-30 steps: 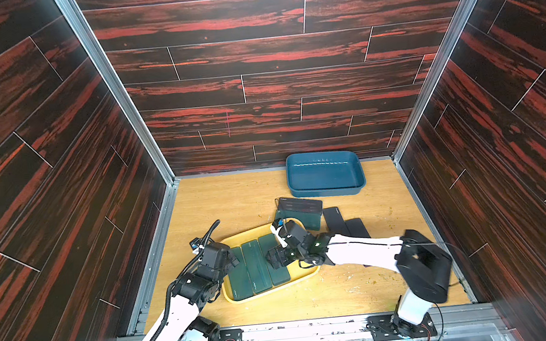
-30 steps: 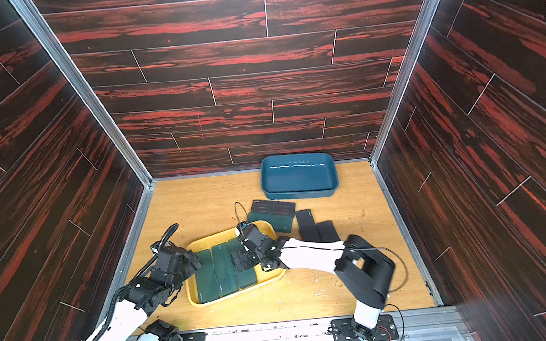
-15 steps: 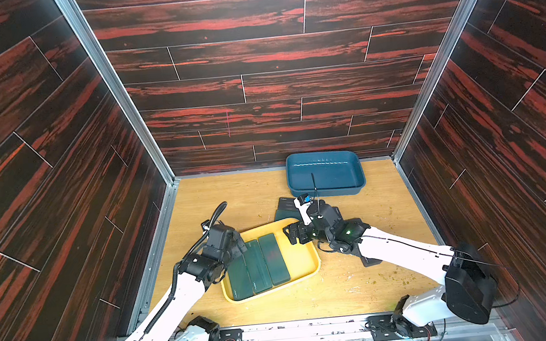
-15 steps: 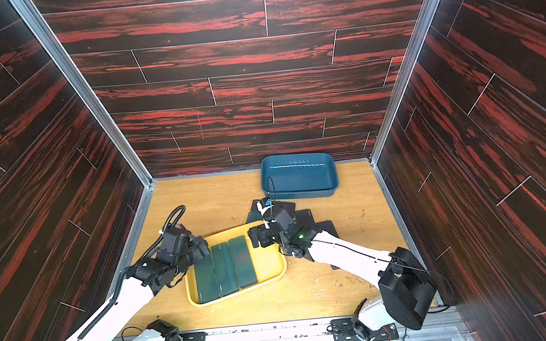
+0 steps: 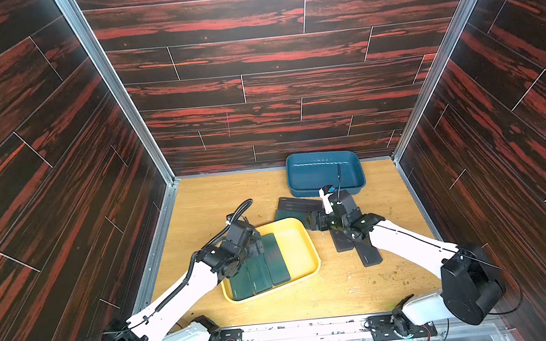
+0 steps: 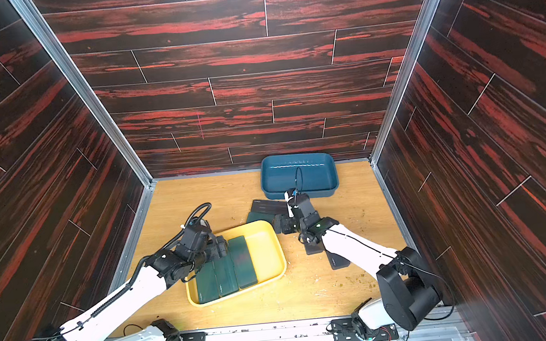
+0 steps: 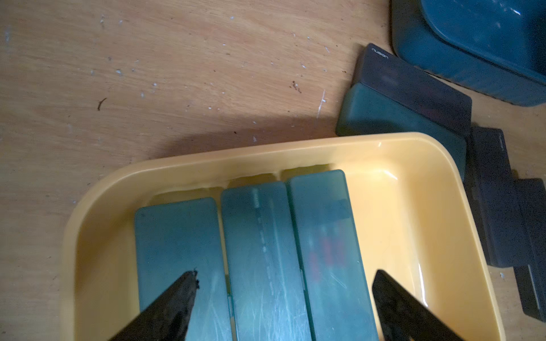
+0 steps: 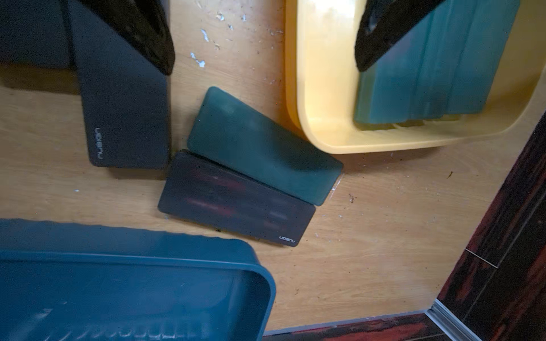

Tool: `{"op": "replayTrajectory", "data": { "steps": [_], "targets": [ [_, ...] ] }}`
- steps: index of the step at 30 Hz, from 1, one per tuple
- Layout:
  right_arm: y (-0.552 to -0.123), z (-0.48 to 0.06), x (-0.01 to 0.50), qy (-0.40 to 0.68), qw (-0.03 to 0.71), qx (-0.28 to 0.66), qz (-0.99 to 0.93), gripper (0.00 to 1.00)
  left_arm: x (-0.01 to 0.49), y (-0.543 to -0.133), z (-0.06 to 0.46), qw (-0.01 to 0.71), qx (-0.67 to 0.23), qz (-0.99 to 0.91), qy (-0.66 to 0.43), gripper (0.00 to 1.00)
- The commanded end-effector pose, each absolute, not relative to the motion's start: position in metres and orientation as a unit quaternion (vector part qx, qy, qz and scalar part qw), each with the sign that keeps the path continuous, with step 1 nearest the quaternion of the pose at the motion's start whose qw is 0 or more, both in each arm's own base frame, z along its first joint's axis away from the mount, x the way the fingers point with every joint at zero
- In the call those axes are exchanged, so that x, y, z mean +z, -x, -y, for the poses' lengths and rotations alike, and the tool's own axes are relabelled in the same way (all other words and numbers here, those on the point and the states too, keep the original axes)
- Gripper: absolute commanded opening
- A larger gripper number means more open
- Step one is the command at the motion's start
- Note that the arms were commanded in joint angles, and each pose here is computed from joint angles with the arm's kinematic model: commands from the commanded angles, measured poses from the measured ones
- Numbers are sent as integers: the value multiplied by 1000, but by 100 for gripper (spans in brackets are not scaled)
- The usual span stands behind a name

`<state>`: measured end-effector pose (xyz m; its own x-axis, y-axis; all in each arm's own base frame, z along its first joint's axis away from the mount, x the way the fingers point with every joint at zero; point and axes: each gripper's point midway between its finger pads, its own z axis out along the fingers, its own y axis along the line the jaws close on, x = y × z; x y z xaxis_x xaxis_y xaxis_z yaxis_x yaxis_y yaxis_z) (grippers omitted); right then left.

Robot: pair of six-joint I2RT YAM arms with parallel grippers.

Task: Place the pencil cases by color into the storage box
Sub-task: Adjust the storage box at the center of the board.

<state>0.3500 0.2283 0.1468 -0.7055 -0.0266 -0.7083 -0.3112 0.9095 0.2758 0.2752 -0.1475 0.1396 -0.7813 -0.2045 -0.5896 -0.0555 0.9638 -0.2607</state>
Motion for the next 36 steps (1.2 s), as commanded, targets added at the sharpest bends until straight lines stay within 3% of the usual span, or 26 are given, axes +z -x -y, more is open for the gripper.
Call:
{"op": "replayTrajectory", "data": {
  "steps": [1,10,17,25,36],
  "targets": [
    [-360,-230,134,132,361,180,-905,96,149,-278,160,332,-120,-935,36,94],
    [-374,-216,123,237,380,114,-887,94,135,-263,171,292,-162,-941,46,94],
    [-367,-219,132,330,386,186,-841,93,125,-253,169,259,-161,-950,65,94],
    [-377,-215,140,352,415,169,-821,90,118,-249,137,257,-107,-952,123,93],
    [-364,-217,145,375,443,176,-795,90,94,-296,106,256,-95,-943,189,94]
  ]
}}
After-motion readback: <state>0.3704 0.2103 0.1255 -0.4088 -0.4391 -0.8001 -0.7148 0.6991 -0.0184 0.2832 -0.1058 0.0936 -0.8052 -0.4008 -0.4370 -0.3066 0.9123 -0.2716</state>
